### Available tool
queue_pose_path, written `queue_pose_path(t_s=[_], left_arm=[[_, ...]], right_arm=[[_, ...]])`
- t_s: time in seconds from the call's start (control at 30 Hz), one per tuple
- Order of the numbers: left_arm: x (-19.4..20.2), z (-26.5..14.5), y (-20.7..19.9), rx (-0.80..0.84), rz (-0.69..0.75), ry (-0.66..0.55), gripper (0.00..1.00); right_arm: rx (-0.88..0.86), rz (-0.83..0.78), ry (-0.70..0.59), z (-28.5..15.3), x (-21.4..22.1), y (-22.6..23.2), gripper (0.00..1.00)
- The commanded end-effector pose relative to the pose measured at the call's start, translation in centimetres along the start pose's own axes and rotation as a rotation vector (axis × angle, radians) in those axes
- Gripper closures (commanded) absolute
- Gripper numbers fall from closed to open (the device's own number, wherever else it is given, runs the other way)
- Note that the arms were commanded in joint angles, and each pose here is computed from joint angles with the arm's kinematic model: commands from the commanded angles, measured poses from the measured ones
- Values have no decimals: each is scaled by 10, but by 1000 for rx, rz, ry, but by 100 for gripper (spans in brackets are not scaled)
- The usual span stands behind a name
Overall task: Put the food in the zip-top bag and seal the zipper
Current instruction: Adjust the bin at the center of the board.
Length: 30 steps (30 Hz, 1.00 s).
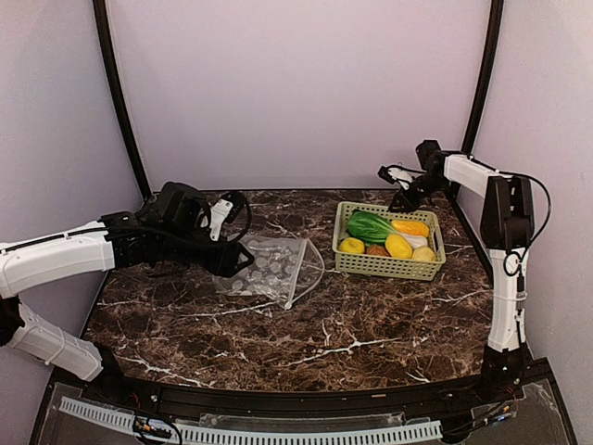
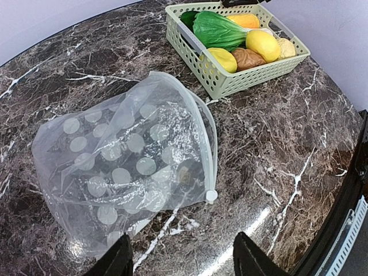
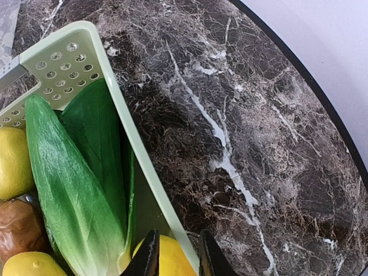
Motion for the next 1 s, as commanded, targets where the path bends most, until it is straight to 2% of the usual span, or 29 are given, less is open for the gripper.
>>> queue_pose_path(t_s=[0.0, 0.1, 0.23, 0.73, 0.97], left_arm=[[9, 1, 0, 9, -7, 12, 41], [11, 2, 1, 11, -10, 14, 41], [12, 3, 0, 18, -14, 17, 41], [17, 0, 3, 1, 9, 24, 41], [19, 3, 5, -2, 12, 21, 42]], right_arm=[[-15, 14, 51, 6, 9, 0, 76], [13, 7, 59, 5, 9, -8, 70], [28, -9, 59, 4, 7, -14, 70], [-49, 17, 126, 19, 25, -5, 82], [-24, 114, 153, 1, 36, -7, 90]])
Point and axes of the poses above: each gripper's point midway between its finger pads, its own z axis out along the fingers, its own y axis along the line the jaws close on, x = y × z, the point moved 6 cm from there along -z, back along the fingers, and after that the axes turned 11 degrees about -z, right-handed, at the moved point
